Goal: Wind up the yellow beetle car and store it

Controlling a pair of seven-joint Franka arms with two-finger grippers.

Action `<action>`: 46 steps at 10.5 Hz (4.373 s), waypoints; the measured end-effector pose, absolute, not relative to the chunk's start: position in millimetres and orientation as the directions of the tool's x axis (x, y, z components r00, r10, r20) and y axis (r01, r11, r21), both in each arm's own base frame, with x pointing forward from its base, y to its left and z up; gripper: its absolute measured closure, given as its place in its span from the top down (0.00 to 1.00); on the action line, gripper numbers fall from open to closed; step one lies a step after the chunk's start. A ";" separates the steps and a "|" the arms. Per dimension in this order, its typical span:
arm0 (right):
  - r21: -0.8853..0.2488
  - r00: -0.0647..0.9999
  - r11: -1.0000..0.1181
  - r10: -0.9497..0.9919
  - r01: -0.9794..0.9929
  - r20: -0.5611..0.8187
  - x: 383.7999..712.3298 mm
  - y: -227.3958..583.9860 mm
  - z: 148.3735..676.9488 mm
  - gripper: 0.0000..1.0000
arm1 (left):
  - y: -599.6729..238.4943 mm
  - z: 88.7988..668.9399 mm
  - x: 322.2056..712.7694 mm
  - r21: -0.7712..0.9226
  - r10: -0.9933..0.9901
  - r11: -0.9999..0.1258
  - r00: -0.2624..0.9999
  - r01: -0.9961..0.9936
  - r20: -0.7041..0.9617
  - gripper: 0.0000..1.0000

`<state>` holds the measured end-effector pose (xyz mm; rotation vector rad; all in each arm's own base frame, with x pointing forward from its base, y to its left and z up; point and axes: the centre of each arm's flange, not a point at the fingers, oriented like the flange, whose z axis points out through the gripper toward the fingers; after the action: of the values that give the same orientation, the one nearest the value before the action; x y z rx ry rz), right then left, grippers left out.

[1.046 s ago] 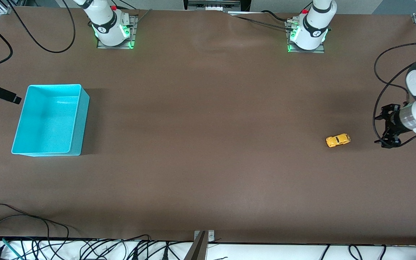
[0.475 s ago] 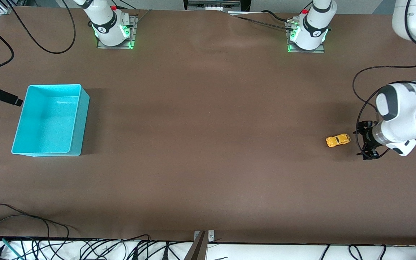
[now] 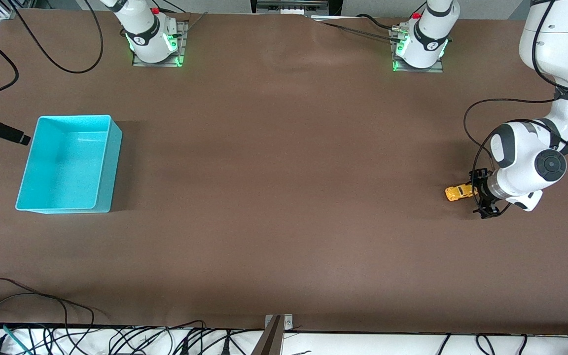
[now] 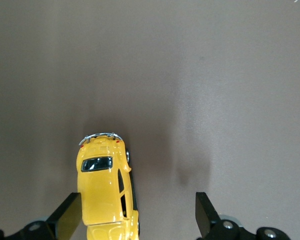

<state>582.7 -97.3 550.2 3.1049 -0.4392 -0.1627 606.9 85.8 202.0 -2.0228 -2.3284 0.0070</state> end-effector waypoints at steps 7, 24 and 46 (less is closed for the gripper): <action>0.016 0.955 -0.960 -0.279 -0.278 -0.102 582.6 -98.5 550.2 1.00 | 72.7 186.2 589.7 -0.082 0.989 0.142 -0.139 0.986 0.042 0.87; 0.005 0.948 -0.955 -0.296 -0.298 -0.115 581.5 -106.4 543.6 1.00 | 27.7 196.4 553.6 -0.147 1.000 -0.005 0.009 0.989 0.026 0.41; 0.004 0.948 -0.954 -0.299 -0.300 -0.109 582.4 -107.7 539.8 1.00 | 179.3 194.7 549.3 -0.099 0.998 0.021 -0.016 0.995 0.057 0.41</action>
<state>582.4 -107.7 539.8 3.1132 -0.4789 -0.1718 549.3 179.3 194.7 -2.1234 -2.1629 0.0461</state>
